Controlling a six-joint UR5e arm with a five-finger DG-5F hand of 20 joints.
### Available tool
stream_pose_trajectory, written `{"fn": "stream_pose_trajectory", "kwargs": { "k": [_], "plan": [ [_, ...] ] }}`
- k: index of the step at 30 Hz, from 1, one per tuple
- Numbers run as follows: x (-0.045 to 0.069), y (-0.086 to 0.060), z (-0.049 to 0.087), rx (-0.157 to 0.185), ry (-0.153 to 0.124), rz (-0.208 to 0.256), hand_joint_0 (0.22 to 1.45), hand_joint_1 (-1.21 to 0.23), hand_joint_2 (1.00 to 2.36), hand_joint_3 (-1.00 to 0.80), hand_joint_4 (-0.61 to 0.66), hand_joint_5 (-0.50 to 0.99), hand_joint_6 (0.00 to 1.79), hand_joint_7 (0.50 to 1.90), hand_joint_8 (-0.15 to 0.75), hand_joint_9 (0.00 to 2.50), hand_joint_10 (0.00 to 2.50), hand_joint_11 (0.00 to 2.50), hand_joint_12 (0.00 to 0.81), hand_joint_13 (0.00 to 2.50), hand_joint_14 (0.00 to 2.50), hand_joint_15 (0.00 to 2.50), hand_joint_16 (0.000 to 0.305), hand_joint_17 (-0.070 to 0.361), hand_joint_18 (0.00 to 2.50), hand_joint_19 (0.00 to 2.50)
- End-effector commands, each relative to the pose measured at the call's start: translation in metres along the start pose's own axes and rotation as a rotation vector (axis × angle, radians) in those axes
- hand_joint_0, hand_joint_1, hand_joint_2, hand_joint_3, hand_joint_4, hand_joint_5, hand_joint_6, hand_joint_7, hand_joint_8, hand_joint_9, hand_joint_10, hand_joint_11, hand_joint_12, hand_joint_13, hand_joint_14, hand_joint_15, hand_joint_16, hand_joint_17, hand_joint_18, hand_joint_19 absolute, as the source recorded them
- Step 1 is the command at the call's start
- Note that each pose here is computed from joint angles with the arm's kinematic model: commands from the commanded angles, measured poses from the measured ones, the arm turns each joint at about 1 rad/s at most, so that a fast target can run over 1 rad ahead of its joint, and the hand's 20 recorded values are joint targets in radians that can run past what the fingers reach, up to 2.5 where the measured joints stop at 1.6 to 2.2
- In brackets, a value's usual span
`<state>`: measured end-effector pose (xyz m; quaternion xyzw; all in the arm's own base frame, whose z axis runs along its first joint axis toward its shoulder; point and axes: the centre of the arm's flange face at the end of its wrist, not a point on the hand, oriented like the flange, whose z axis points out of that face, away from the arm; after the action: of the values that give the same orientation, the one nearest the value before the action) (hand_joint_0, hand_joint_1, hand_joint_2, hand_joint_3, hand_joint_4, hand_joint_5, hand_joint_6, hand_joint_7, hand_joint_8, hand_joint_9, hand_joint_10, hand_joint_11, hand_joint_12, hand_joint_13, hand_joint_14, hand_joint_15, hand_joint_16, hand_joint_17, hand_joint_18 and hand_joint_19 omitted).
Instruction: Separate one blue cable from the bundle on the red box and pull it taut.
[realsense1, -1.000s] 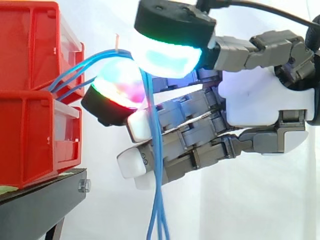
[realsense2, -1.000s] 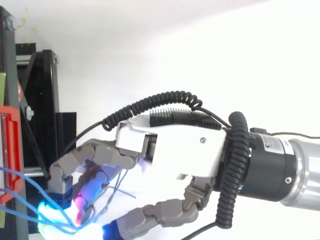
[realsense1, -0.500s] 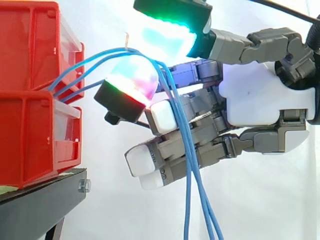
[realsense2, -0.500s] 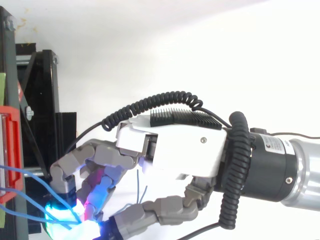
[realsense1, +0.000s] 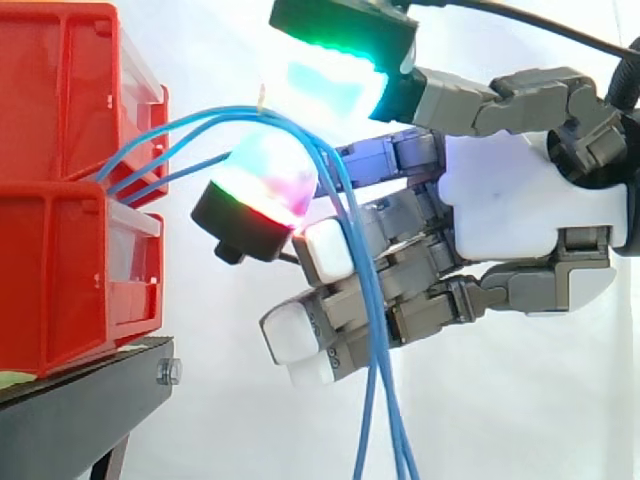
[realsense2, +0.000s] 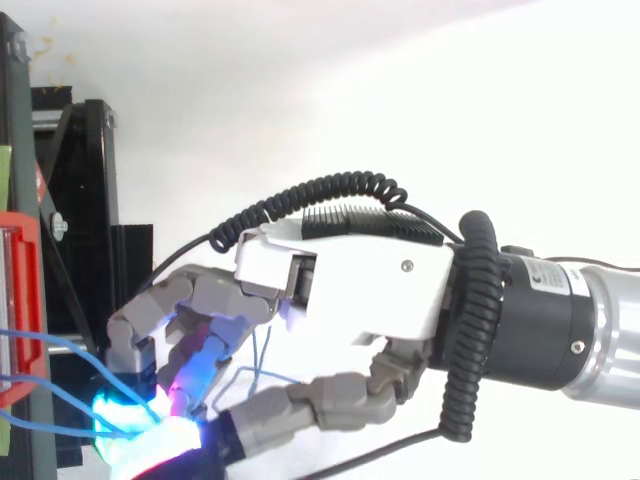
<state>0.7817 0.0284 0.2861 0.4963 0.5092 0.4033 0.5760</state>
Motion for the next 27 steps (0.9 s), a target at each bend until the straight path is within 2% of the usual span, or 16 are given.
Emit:
{"fn": "stream_pose_trajectory", "kwargs": {
  "k": [1,4,8,10,11,13,18,21,23,25,27],
  "plan": [
    [-0.005,-0.003,-0.002,0.024,0.003,-0.011,0.56,-0.46,1.0,-0.5,0.11,-0.11,0.88,0.96,0.243,1.17,0.02,0.51,0.337,0.89,0.02,0.42,0.038,0.086,0.69,0.46],
    [-0.009,-0.006,-0.003,0.044,0.004,-0.019,0.59,-0.49,1.01,-0.41,0.11,-0.11,0.88,0.99,0.243,1.16,0.02,0.51,0.336,0.89,0.02,0.43,0.038,0.086,0.68,0.47],
    [-0.02,-0.009,-0.002,0.059,-0.002,-0.023,0.58,-0.55,1.01,-0.32,0.11,-0.12,0.88,0.99,0.248,1.14,0.02,0.53,0.338,0.88,0.02,0.43,0.039,0.088,0.69,0.48],
    [-0.023,-0.011,-0.002,0.065,0.0,-0.027,0.58,-0.68,1.01,-0.23,0.15,-0.13,0.9,0.94,0.278,1.11,0.02,0.51,0.37,0.9,0.02,0.41,0.046,0.104,0.75,0.43],
    [-0.025,-0.011,-0.002,0.066,0.0,-0.027,0.57,-0.68,1.01,-0.22,0.15,-0.13,0.9,0.94,0.279,1.11,0.02,0.51,0.371,0.9,0.02,0.41,0.047,0.105,0.75,0.43],
    [-0.028,-0.013,-0.002,0.072,0.003,-0.027,0.59,-0.77,1.01,-0.2,0.09,-0.14,0.92,0.92,0.263,1.08,0.02,0.54,0.357,0.88,0.02,0.41,0.045,0.102,0.74,0.44],
    [-0.037,-0.014,0.0,0.073,0.01,-0.031,0.71,-0.89,1.01,-0.34,-0.07,-0.15,0.93,1.0,0.229,1.04,0.02,0.58,0.323,0.84,0.02,0.41,0.039,0.089,0.71,0.43],
    [-0.039,-0.014,0.0,0.072,0.014,-0.031,0.75,-0.9,1.0,-0.45,-0.13,-0.15,0.94,0.97,0.218,1.05,0.02,0.58,0.319,0.85,0.02,0.4,0.038,0.086,0.73,0.42],
    [-0.041,-0.013,0.001,0.07,0.012,-0.029,0.77,-0.9,1.0,-0.5,-0.19,-0.14,0.95,1.04,0.215,1.08,0.02,0.59,0.312,0.86,0.02,0.41,0.037,0.084,0.74,0.42],
    [-0.041,-0.011,0.002,0.066,0.013,-0.028,0.77,-0.9,1.0,-0.5,-0.2,-0.14,0.95,1.07,0.209,1.11,0.02,0.58,0.309,0.86,0.02,0.41,0.037,0.083,0.75,0.42],
    [-0.043,-0.007,0.002,0.07,0.017,-0.03,0.69,-0.88,1.0,-0.5,-0.11,-0.13,0.95,1.02,0.211,1.13,0.02,0.59,0.307,0.88,0.02,0.42,0.036,0.082,0.75,0.43]
  ]
}}
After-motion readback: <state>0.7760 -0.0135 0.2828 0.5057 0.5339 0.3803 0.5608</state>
